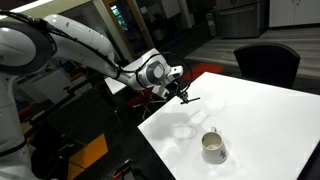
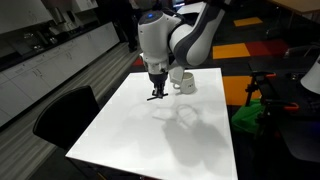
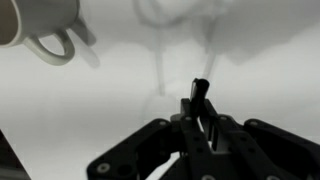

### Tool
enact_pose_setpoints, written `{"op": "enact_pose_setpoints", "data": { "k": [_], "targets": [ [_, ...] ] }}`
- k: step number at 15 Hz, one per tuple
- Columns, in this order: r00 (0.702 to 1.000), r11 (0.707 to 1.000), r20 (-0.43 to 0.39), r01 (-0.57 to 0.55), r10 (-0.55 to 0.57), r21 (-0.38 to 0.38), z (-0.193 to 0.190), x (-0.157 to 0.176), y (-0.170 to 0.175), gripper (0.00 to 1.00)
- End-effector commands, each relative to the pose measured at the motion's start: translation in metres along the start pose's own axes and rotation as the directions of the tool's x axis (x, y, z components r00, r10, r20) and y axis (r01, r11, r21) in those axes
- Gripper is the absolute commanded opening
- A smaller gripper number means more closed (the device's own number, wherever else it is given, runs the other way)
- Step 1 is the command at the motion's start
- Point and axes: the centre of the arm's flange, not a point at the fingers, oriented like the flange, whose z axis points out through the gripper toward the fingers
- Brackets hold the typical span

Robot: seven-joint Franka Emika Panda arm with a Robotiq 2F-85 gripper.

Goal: Remove the pen from the mug and put it on the table

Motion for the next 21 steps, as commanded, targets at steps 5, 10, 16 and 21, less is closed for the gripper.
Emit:
{"op": "enact_pose_setpoints", "data": {
  "k": [5,10,16,21],
  "targets": [
    [1.0,0.999,0.024,-0.014,0.015,-0.044,0.07,-0.012,-0.031,0.03],
    [0.997,0.998,0.077,0.002,0.002,-0.056,0.098,-0.025,-0.034,0.4],
    [0.997,0.998,0.074,-0.027,0.031,-0.055,0.041,-0.028,-0.022,0.83],
    [0.991,0.999,0.126,-0.045,0.045,-0.01,-0.032,-0.032,-0.009,1.0]
  ]
}}
